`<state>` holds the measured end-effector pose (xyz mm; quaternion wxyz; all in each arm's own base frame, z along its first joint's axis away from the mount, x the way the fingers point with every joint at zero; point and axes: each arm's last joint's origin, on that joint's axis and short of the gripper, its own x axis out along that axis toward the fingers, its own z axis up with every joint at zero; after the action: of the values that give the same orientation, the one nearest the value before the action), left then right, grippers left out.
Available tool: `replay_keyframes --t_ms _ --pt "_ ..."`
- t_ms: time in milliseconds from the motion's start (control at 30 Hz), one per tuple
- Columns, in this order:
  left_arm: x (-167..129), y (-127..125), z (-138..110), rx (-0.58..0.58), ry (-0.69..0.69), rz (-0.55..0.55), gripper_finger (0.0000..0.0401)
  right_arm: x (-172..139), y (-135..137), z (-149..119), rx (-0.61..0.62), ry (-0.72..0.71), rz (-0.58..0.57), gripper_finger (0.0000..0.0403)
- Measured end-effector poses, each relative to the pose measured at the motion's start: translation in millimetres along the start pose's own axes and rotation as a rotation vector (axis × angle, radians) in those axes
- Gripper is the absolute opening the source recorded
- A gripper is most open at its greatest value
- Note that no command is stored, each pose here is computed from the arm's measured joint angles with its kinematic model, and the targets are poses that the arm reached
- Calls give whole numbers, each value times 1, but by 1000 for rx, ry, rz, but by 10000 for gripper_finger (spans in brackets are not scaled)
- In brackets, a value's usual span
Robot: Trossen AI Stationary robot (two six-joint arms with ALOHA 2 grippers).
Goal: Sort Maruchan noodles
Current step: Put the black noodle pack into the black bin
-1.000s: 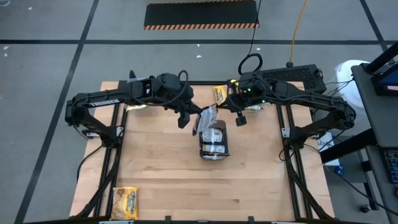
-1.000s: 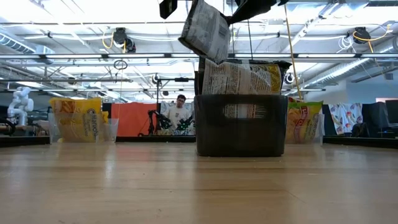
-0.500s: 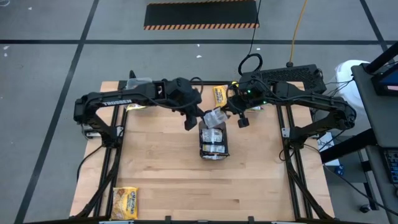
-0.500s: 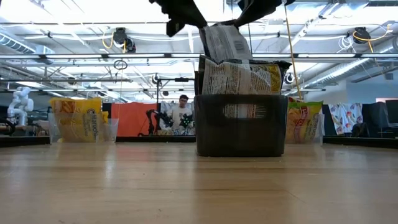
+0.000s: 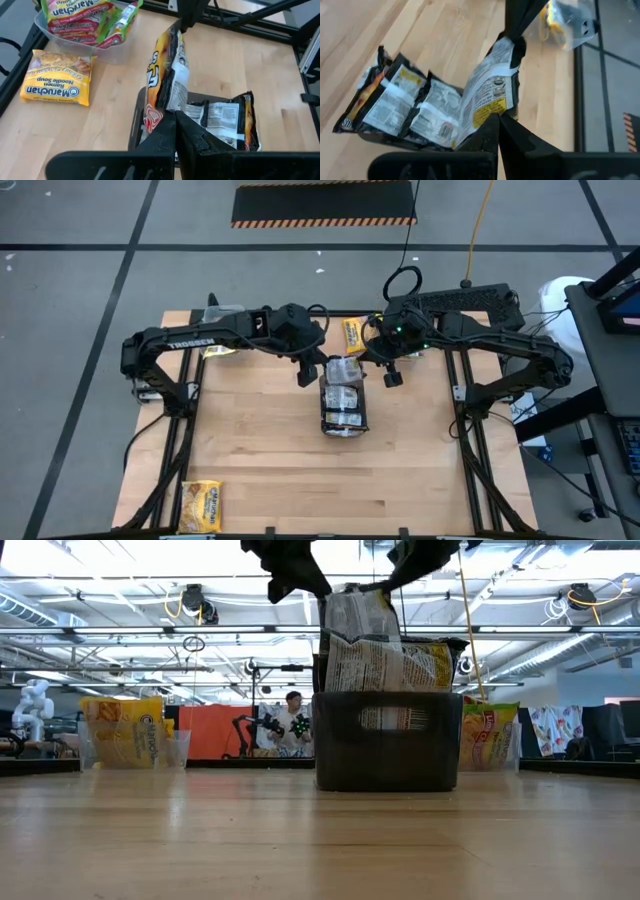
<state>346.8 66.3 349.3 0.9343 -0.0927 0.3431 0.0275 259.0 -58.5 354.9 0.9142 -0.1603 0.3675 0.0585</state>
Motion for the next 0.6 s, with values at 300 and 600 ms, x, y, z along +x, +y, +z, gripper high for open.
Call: replay_keyframes --t_ms 300,600 --pt "0 1 -1 -3 11 38 0 23 6 -18 26 25 12 0" --pt "26 2 -9 -20 93 35 0 29 7 -22 46 25 11 0"
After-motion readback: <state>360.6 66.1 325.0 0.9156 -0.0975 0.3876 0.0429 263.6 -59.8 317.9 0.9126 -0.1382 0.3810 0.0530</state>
